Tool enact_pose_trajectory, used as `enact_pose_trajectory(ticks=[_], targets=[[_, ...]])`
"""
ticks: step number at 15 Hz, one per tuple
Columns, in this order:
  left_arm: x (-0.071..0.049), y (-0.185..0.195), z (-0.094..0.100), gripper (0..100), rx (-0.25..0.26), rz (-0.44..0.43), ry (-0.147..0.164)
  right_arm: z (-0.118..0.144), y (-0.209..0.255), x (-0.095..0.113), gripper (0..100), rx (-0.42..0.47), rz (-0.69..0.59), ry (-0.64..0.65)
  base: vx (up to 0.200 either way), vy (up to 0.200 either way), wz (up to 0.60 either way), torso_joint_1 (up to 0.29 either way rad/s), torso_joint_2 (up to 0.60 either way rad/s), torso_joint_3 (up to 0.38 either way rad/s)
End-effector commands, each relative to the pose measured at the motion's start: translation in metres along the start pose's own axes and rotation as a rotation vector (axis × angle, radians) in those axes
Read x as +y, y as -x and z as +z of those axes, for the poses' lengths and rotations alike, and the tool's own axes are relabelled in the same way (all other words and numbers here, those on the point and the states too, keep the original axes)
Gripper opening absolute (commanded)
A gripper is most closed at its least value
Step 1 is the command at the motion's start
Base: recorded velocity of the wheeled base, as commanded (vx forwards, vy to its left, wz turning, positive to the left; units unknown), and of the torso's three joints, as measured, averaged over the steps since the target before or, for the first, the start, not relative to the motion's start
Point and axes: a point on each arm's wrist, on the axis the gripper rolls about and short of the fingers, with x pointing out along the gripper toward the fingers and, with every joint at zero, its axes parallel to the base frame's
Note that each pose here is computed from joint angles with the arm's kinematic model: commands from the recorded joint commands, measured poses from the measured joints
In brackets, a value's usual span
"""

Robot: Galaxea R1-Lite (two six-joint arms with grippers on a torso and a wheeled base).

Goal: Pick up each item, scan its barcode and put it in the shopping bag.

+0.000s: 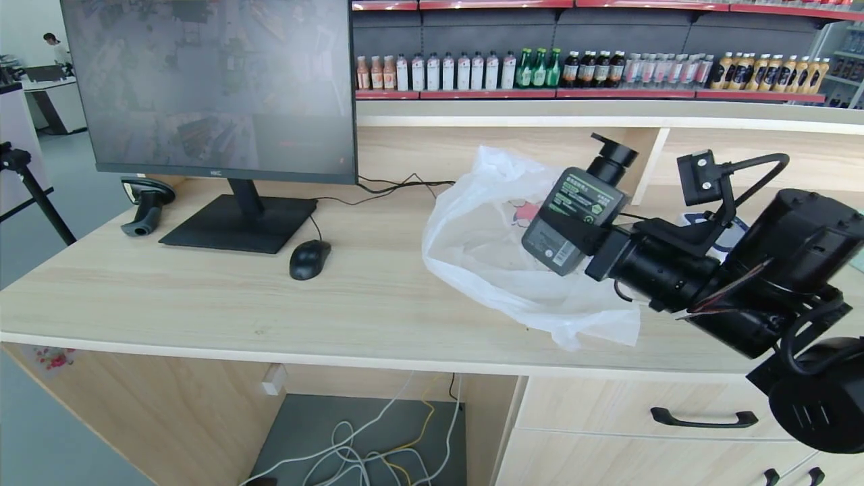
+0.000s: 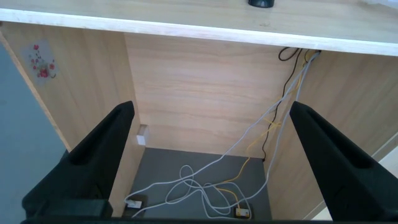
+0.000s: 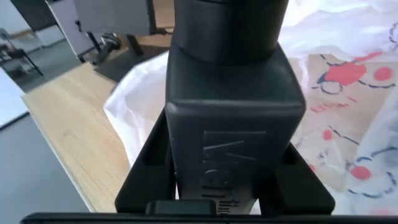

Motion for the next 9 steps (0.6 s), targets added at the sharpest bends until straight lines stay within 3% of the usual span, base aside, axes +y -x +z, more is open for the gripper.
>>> enact_pose_trajectory(ticks=[1, 6, 9], targets=[[0.000, 0.000, 0.000, 100, -0.001, 0.000, 0.001, 0.007, -0.015, 0.007, 0, -0.045, 0.062, -0.074, 0.000, 0.000, 0.00, 0.000, 0.00, 0.000], [0.000, 0.000, 0.000, 100, -0.001, 0.000, 0.001, 0.007, -0.051, -0.017, 0, -0.060, -0.002, -0.339, 0.000, 0.000, 0.00, 0.000, 0.00, 0.000], [0.000, 0.000, 0.000, 100, -0.001, 0.000, 0.001, 0.010, -0.057, -0.027, 0, 0.074, -0.124, -0.444, 0.000, 0.000, 0.00, 0.000, 0.00, 0.000]])
